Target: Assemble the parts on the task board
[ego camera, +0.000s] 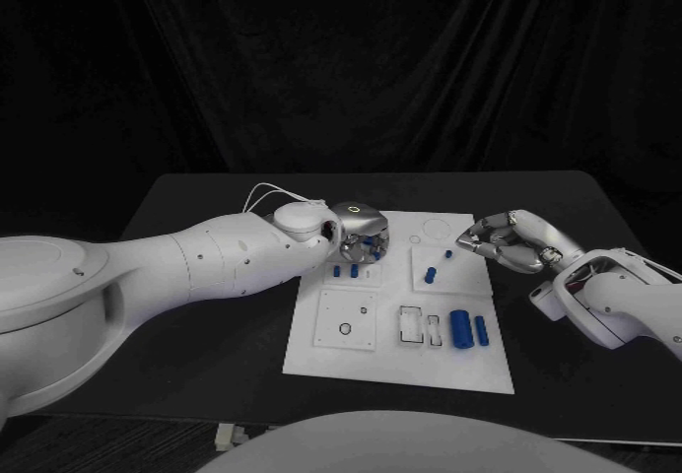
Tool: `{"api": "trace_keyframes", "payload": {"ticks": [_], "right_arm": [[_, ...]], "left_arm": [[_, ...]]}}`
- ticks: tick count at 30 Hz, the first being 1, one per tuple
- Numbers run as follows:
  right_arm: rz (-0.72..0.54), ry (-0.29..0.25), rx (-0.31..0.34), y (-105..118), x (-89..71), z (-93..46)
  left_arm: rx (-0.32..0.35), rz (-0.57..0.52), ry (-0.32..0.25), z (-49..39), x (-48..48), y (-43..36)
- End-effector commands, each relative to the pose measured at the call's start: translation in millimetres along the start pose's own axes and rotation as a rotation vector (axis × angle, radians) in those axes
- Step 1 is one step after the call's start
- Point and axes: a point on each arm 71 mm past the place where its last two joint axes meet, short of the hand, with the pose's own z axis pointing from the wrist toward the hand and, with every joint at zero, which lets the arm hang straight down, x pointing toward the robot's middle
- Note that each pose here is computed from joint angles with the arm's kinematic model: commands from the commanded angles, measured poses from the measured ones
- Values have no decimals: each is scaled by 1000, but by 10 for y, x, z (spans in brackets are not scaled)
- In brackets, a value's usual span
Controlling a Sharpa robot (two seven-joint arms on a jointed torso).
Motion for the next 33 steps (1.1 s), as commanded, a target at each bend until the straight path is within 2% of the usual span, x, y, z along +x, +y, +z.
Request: {"api": "trace_keyframes", "payload": {"ticks": [1, 8, 15, 19, 22, 33], "right_arm": [[8, 12, 22, -18, 15, -3], [9, 18, 26, -24, 19, -1], [10, 25, 29, -30, 26, 7], [12, 32, 29, -28, 39, 20], [14, 36, 28, -25, 48, 28], [15, 41, 30, -26, 57, 35]], "left_arm": [[55, 9, -67, -18, -38, -49], [67, 9, -124, -161, -69, -42], [49, 22, -150, -359, -257, 48], [32, 29, -127, -453, -378, 109], [22, 31, -107, -506, -422, 150], [-7, 29, -57, -557, -425, 249]]}}
